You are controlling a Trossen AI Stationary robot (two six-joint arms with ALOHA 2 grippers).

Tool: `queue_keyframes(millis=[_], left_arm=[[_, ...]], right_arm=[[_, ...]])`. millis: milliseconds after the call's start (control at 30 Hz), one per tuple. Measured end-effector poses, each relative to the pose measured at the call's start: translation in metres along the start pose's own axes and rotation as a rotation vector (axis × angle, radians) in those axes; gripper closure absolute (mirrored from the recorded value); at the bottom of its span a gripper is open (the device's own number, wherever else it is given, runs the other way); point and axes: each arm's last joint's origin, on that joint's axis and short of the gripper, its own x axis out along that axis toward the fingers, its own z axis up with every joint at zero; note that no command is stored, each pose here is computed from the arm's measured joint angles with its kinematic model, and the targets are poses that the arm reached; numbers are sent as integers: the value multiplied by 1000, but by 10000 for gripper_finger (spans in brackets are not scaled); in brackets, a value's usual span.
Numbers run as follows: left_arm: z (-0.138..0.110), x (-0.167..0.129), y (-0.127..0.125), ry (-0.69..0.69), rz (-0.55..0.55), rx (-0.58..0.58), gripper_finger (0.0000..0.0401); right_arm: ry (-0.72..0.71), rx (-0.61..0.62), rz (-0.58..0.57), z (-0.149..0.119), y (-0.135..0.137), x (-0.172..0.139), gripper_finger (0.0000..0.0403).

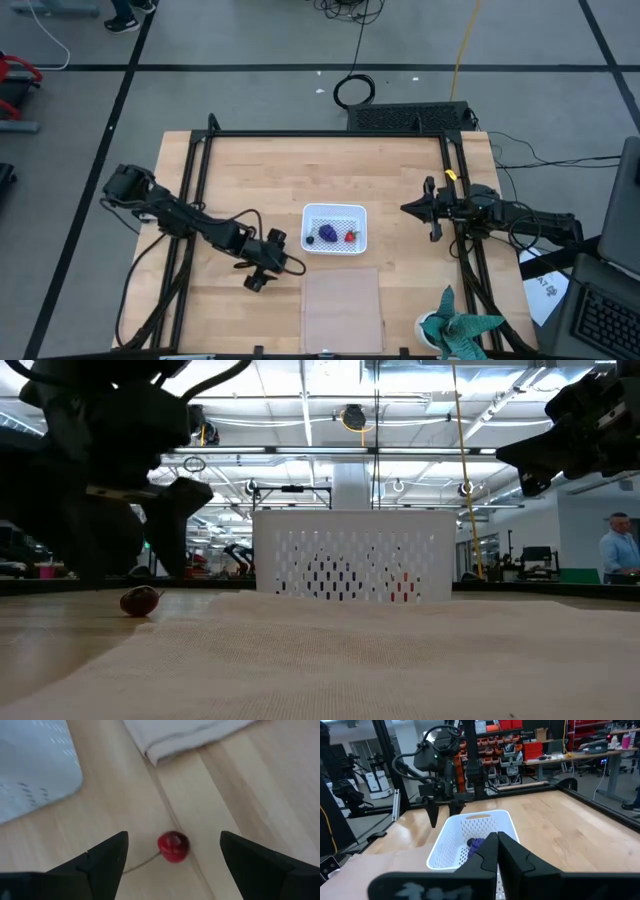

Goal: Pick and placing Produce into tupperware
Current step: Put the red cherry into the white bin

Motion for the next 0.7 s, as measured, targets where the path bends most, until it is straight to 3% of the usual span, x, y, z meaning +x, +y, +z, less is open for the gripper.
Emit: queue_keyframes(millis=[367, 700], left_arm=[[-6, 19, 0, 57, -3, 31, 101], [-6, 23, 0, 58, -13, 41, 151]], right_arm=[[10, 1, -2, -1, 0, 1, 403], [16, -2, -3, -1, 0, 1, 403]])
